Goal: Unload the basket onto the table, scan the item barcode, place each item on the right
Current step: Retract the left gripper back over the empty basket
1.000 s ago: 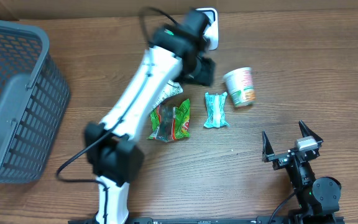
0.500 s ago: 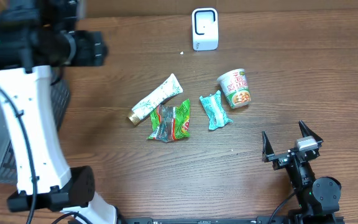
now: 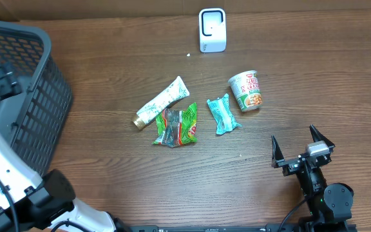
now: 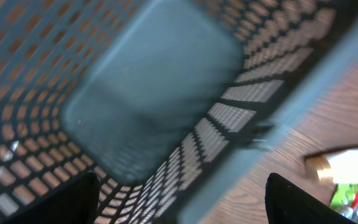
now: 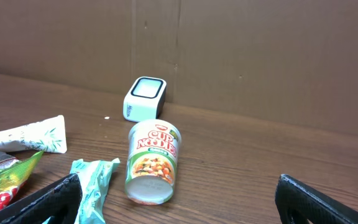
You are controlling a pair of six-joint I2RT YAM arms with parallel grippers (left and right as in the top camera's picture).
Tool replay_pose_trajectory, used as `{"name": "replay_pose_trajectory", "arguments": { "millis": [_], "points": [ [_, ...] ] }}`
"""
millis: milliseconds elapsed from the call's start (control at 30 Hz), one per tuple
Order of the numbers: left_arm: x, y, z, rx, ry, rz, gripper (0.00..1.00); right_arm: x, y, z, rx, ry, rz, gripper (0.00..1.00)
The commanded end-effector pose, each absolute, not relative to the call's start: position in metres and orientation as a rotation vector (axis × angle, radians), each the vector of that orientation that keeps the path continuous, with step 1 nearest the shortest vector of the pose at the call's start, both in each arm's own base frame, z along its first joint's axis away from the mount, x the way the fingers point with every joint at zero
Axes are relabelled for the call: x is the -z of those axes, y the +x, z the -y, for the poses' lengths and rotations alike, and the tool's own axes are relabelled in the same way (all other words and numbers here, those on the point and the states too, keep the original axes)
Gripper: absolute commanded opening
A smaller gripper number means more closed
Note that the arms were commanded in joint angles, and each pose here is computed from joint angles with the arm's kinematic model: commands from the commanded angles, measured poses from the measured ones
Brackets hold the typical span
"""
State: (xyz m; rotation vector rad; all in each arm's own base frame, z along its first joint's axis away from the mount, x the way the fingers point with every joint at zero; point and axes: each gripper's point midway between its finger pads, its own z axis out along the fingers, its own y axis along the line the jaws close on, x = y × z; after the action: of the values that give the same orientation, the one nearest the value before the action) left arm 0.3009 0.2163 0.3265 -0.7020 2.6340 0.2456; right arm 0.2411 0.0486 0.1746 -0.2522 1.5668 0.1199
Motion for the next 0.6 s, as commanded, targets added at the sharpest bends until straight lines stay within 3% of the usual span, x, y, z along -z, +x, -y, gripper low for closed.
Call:
{"name": "replay_pose_trajectory", "arguments": {
  "millis": [0,333,567],
  "points": [
    [-0.326,0.284,-0.225,-0.181,-0.866,-2.581,0.76,-0.172,0.241,-0.048,-0.119,-0.251,-1.565,1.00],
    [-0.266,0.238,-0.245,-0.084,-1.180,-2.691,0.63,-0.172,0.241,-0.048,-0.119,-0.250,-1.566,1.00],
    [-0.257,0.234,-0.233,-0.042,-1.283,-2.683,0.68,-0.172,0.241,-0.048,-0.119,-0.251,-1.565,1.00]
  ]
}}
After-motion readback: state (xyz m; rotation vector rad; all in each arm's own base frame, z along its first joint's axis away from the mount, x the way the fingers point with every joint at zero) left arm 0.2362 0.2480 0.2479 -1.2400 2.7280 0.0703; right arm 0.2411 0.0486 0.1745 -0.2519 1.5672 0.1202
